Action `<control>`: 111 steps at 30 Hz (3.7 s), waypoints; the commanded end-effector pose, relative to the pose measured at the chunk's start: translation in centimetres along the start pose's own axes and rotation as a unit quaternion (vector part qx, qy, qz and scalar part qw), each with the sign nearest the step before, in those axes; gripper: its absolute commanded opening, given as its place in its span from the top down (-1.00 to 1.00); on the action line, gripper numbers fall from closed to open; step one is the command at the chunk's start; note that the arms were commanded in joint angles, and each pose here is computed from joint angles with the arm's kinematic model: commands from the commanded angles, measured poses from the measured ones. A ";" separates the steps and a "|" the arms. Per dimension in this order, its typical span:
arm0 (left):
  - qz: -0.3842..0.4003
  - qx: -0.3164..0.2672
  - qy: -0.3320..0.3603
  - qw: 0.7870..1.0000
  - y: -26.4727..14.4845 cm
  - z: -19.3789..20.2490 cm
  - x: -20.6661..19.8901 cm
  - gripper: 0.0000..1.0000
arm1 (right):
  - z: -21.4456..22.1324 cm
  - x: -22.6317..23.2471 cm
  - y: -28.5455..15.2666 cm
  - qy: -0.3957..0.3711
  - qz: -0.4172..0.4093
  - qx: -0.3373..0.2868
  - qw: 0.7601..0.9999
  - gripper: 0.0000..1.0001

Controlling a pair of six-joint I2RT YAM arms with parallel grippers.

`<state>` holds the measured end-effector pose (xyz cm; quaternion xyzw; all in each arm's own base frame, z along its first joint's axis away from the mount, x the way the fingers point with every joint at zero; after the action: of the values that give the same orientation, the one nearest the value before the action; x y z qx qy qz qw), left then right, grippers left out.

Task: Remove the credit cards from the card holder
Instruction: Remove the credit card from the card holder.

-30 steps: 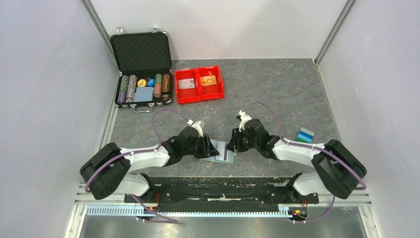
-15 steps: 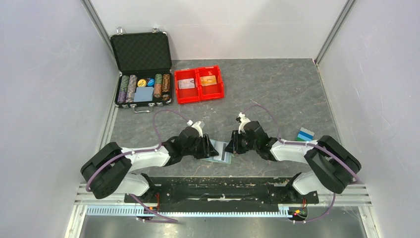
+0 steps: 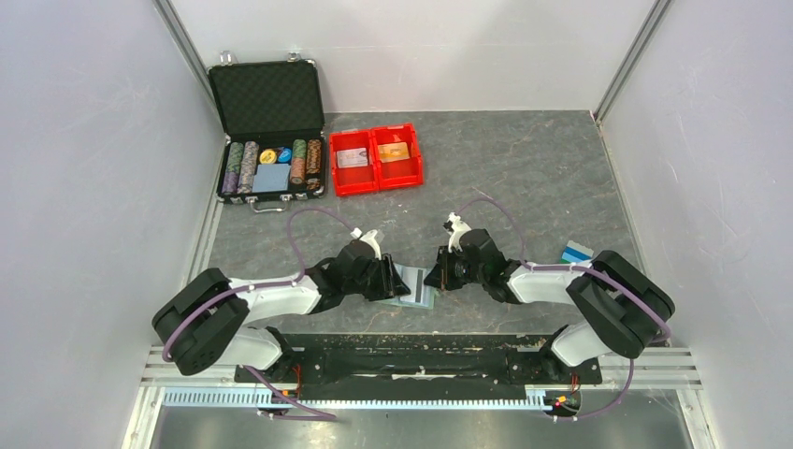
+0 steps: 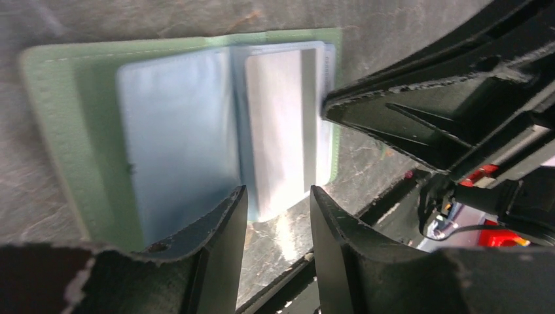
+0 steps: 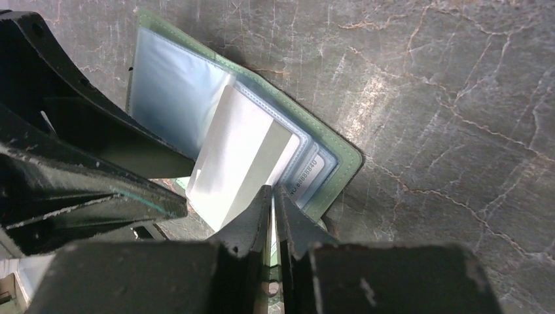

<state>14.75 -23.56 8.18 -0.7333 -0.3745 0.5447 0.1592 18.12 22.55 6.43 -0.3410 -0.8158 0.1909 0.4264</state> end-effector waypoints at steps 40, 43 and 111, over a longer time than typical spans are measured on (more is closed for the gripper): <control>-0.001 -0.037 -0.014 0.999 -0.8 -0.5 1.3 0.04 | -2.2 3.1 -0.6 -0.007 0.000 0.008 1.000 0.55; 0.000 -0.035 -0.014 0.999 -0.8 -0.5 1.3 0.04 | -2.1 3.2 -0.5 -0.011 -0.005 0.006 1.000 0.57; 0.118 -0.039 -0.118 0.985 -1.6 -1.0 1.8 0.95 | 1.9 0.1 0.9 0.004 0.027 0.056 0.998 0.81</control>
<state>14.85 -20.30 6.72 -0.6927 -0.3574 0.6237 0.0587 17.72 24.42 6.85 -0.3261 -0.8092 0.2062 0.4430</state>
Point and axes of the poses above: each gripper's point midway between its finger pads, its own y axis out along the fingers, its own x axis along the line the jaws close on, z = x × y, the point moved 7 cm from there along -y, back along the fingers, and after that the axes turned 2 degrees about -y, right-handed, at the moved point
